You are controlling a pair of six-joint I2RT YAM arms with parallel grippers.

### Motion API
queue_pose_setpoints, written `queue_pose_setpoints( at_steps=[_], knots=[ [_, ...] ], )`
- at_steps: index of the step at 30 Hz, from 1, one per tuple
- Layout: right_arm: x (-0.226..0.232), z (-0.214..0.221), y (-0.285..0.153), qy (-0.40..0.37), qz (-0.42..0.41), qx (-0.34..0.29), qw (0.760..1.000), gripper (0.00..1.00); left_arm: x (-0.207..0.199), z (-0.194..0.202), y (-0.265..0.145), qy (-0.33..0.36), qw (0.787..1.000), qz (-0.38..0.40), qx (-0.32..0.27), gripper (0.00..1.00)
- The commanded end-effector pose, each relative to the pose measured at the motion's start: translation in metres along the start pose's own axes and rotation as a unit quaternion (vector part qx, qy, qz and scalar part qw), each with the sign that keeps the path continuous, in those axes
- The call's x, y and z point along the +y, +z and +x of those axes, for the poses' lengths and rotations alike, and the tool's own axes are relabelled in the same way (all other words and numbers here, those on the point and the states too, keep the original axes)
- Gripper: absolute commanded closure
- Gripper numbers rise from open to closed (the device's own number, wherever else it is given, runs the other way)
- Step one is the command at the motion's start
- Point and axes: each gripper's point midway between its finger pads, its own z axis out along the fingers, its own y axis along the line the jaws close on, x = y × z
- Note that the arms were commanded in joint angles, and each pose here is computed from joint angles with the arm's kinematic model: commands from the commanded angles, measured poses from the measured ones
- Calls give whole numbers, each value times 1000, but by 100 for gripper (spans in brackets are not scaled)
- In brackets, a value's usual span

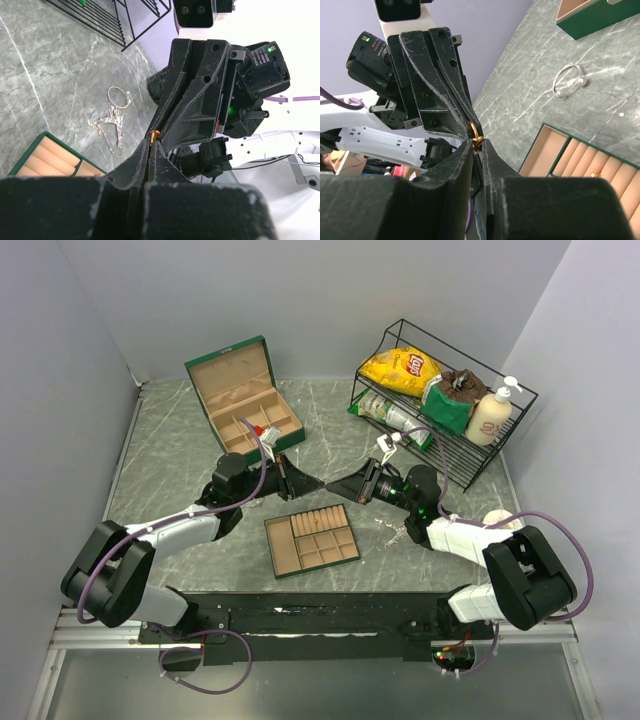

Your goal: Organize the mixed jewelry

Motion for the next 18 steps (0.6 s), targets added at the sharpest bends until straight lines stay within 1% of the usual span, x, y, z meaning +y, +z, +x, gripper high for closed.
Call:
queue_pose_setpoints(
  at_steps=[1, 4, 6, 8, 10, 11, 13, 14, 15, 16, 17, 18],
  knots=[
    [38, -19, 3, -51, -69, -28, 996, 81, -8, 9, 7, 5, 1000, 11, 19, 99],
    [39, -19, 2, -56, -69, -30, 996, 83, -5, 11, 8, 3, 1000, 7, 22, 99],
    [40, -18, 2, -57, -68, -29, 996, 88, -5, 12, 8, 3, 1000, 6, 24, 99],
    [38, -19, 1, -60, -59, -29, 996, 96, -5, 13, 9, 2, 1000, 6, 26, 99],
    [37, -18, 1, -68, -53, -26, 996, 98, -3, 11, 9, 1, 1000, -3, 24, 99],
    [38, -20, -1, -71, -49, -29, 996, 98, -1, 10, 9, 4, 1000, -8, 23, 91],
    [29, -16, -1, -68, -24, -20, 997, 99, 0, 5, 9, 9, 1000, -22, 12, 79],
    [28, -16, -1, -72, -18, -19, 997, 100, 0, 2, 9, 18, 999, -26, 10, 70],
    [22, -13, -2, -63, 3, -13, 998, 100, 0, -1, 8, 23, 999, -32, 5, 63],
    [21, -13, -3, -74, 9, -11, 997, 100, -1, -6, 8, 31, 999, -40, 3, 62],
    [19, -12, -3, -77, 16, -11, 997, 100, -1, -8, 9, 35, 998, -44, 2, 56],
    [19, -14, -3, -81, 25, -14, 996, 100, -4, -12, 8, 39, 998, -45, -2, 51]
  ],
)
